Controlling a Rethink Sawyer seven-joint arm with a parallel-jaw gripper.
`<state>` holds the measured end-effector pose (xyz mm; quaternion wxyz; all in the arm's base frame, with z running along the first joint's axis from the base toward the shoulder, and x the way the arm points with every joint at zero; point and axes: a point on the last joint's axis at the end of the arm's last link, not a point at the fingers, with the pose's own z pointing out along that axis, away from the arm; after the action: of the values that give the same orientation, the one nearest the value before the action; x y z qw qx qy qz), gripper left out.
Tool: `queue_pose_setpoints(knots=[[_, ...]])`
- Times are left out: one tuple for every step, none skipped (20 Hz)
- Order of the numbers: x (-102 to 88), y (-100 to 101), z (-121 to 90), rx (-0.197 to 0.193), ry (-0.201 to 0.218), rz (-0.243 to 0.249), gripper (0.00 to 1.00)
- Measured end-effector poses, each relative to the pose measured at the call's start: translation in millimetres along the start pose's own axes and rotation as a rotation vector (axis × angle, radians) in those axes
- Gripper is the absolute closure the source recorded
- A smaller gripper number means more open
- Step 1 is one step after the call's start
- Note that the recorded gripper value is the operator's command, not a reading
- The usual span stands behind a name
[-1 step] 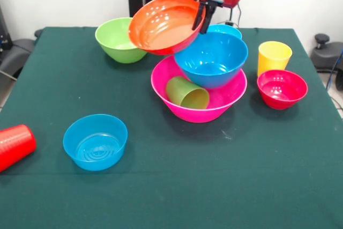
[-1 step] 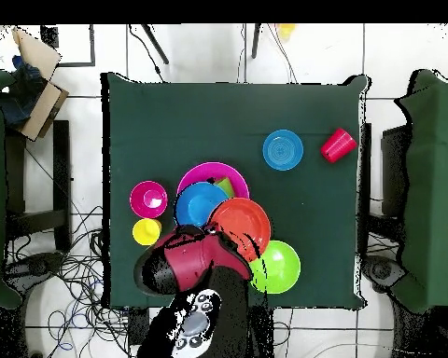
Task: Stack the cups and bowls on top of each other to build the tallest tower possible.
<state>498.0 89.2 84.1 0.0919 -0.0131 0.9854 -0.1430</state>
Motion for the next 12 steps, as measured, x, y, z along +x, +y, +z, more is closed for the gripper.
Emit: queue_pose_setpoints(knots=[[1.2,4,-1,0.001,0.002,0.008,1.00],[1.8,6,-1,0.002,0.003,0.011,1.00],[3.2,8,-1,0.003,0.006,0.016,1.00],[4.6,10,0,0.005,0.009,0.020,1.00],[6.5,13,0,0.007,0.013,0.025,1.00],[7.3,14,1,0.008,0.015,0.026,1.00],[9.1,16,1,0.012,0.020,0.031,1.00],[10.0,16,2,0.013,0.022,0.032,1.00],[11.1,17,2,0.016,0.025,0.033,1.00],[12.3,17,3,0.019,0.028,0.034,1.00],[13.0,17,4,0.020,0.030,0.035,1.00],[14.4,18,5,0.023,0.034,0.036,1.00]])
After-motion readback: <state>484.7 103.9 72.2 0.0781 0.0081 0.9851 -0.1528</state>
